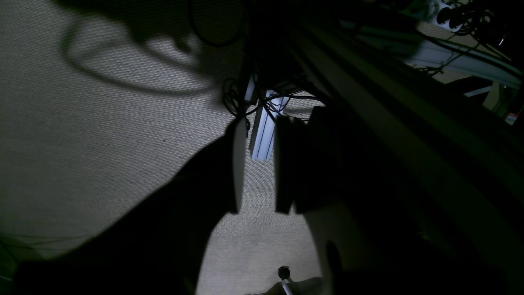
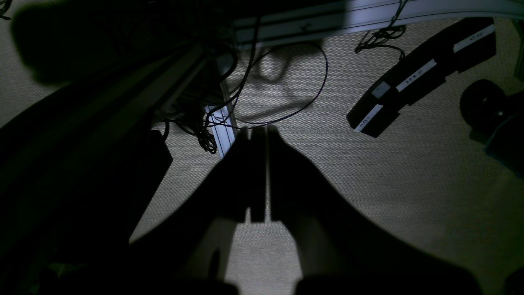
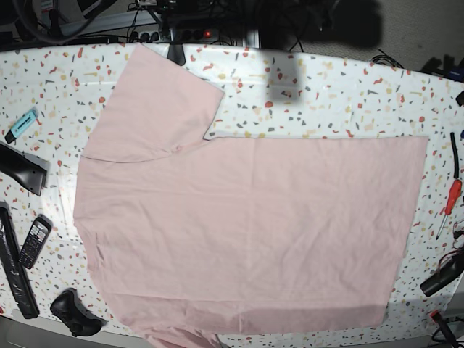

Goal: Fold the T-shirt properly

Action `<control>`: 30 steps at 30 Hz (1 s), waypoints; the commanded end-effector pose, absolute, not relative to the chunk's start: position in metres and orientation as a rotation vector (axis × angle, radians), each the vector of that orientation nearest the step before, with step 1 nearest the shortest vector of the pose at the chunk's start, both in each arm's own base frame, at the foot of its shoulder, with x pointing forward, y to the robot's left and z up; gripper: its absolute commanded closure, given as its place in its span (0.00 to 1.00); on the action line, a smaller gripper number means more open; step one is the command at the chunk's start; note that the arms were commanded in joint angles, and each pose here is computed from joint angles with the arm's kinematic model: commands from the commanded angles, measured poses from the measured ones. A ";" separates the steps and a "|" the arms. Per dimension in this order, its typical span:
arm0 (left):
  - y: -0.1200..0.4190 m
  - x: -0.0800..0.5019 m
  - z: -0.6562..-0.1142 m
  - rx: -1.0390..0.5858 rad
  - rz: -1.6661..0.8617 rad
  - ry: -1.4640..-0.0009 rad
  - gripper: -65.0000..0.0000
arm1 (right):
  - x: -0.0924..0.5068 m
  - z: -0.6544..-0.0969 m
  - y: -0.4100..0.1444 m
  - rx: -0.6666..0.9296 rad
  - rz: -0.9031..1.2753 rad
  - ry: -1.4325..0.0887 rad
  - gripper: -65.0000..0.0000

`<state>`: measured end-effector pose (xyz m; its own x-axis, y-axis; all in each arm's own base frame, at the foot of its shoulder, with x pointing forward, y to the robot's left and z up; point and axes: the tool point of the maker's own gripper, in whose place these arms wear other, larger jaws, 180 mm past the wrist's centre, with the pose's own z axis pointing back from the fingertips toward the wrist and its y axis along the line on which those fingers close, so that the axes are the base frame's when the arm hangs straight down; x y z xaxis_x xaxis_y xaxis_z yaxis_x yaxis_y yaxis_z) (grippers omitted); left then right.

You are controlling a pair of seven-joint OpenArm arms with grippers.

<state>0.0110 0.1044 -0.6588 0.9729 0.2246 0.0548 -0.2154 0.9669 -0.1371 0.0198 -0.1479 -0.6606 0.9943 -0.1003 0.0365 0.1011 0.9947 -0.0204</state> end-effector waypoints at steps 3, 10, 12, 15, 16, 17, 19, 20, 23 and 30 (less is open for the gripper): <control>0.101 0.011 -0.658 -0.141 0.229 -0.077 0.81 | 0.025 -0.660 -0.151 -0.023 -0.097 -0.053 1.00; 0.101 0.012 -0.658 -0.140 0.229 -0.080 0.81 | 0.026 -0.660 -0.152 -0.025 -0.096 -0.056 1.00; 0.101 0.012 -0.658 -0.140 0.229 -0.081 0.81 | 0.027 -0.660 -0.153 -0.025 -0.096 -0.064 1.00; 0.102 0.014 -0.658 -0.138 0.228 -0.087 0.81 | 0.028 -0.660 -0.153 -0.026 -0.096 -0.068 1.00; 0.103 0.016 -0.658 -0.136 0.227 -0.091 0.81 | 0.028 -0.660 -0.153 -0.026 -0.096 -0.068 1.00; 0.104 0.016 -0.657 -0.135 0.228 -0.093 0.81 | 0.028 -0.660 -0.153 -0.026 -0.096 -0.068 1.00; 0.105 0.018 -0.657 -0.133 0.227 -0.099 0.81 | 0.028 -0.660 -0.153 -0.026 -0.096 -0.068 1.00; 0.105 0.018 -0.657 -0.133 0.227 -0.099 0.81 | 0.028 -0.660 -0.153 -0.026 -0.096 -0.068 1.00; 0.104 0.017 -0.657 -0.134 0.227 -0.097 0.81 | 0.027 -0.660 -0.153 -0.026 -0.096 -0.067 1.00; 0.105 0.013 -0.658 -0.125 0.166 -0.088 0.81 | 0.024 -0.660 -0.159 -0.033 -0.094 -0.063 1.00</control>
